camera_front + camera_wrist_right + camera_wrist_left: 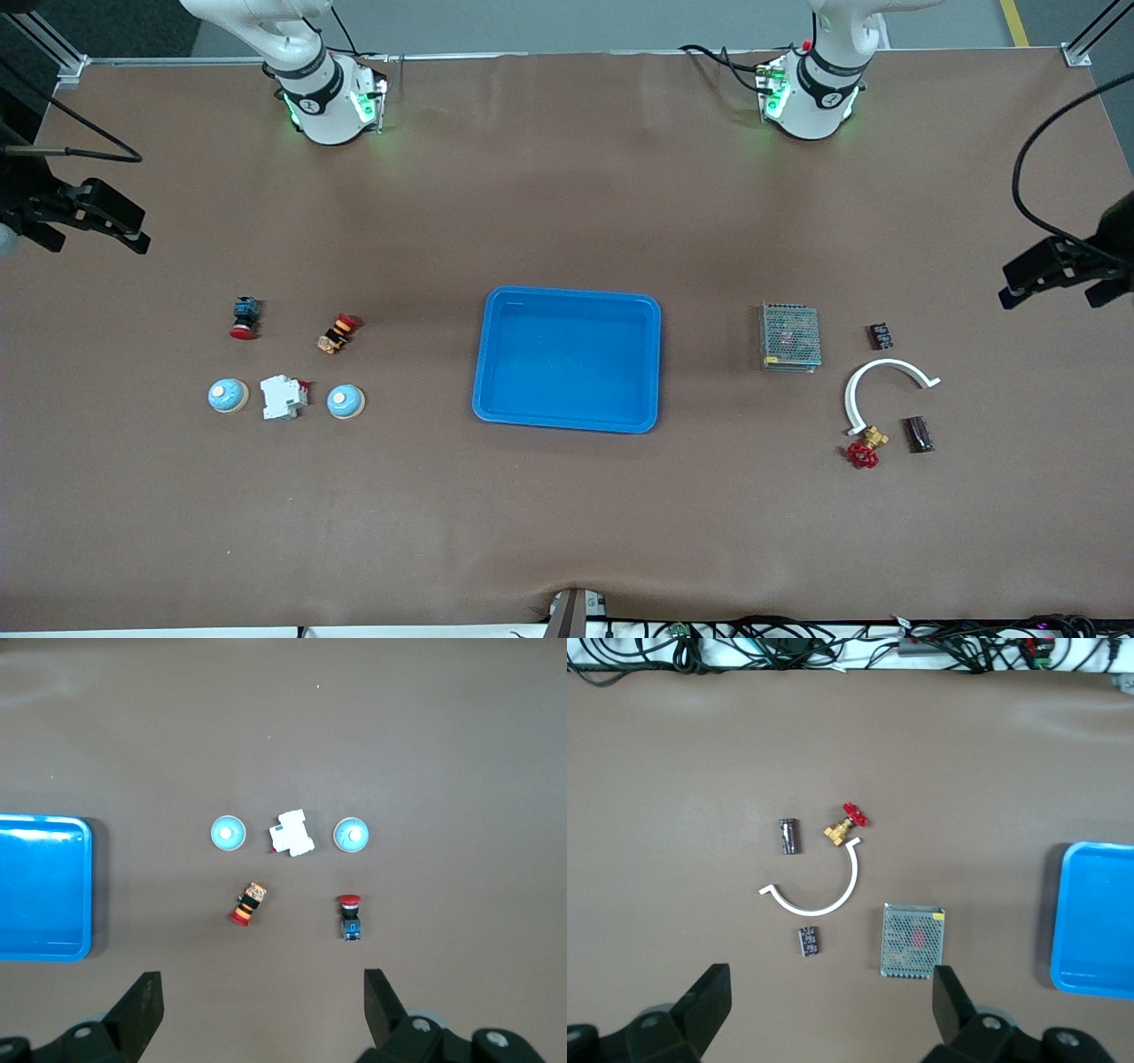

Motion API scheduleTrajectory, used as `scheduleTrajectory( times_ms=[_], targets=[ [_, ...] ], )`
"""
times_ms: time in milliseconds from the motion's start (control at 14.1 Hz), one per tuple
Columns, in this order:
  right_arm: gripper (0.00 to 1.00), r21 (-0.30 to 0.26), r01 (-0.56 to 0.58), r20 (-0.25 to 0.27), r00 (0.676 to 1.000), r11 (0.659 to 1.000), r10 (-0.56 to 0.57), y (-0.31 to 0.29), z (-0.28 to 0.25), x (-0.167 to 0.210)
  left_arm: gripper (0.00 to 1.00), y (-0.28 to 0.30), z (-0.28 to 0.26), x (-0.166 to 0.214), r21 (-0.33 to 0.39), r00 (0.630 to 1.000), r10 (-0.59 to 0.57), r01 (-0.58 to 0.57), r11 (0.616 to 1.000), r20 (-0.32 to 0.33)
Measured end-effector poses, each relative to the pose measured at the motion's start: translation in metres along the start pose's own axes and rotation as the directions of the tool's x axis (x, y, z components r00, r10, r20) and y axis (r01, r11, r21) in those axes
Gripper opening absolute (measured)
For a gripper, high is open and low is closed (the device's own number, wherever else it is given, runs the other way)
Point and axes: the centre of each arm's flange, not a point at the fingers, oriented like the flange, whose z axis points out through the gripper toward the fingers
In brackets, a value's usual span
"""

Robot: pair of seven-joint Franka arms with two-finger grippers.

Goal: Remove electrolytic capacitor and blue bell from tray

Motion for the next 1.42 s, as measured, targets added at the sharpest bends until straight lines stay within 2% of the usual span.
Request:
scheduleTrajectory(
  times_ms=[354,709,1063,1417],
  targets=[
    [1.00,0.002,0.001,-0.020,1.000,1.000,-0.001,0.000,-0.004,0.001,1.00,0.003,-0.018,-0.037,0.000,1.000,0.006,-0.006,1.000,0.017],
    [1.00,0.003,0.002,-0.027,1.000,1.000,-0.002,-0.001,-0.005,0.002,1.00,0.001,-0.016,-0.071,-0.005,0.999,0.006,-0.007,1.000,-0.031],
    [1.00,0.003,0.001,-0.028,1.000,1.000,-0.001,-0.001,-0.006,0.002,1.00,0.001,0.000,-0.064,-0.005,0.999,0.004,-0.004,1.000,-0.032],
    [1.00,0.002,0.000,-0.024,1.000,1.000,0.000,0.000,-0.003,0.004,1.00,-0.001,0.011,-0.038,-0.005,0.999,-0.001,0.001,1.000,-0.046]
  ],
)
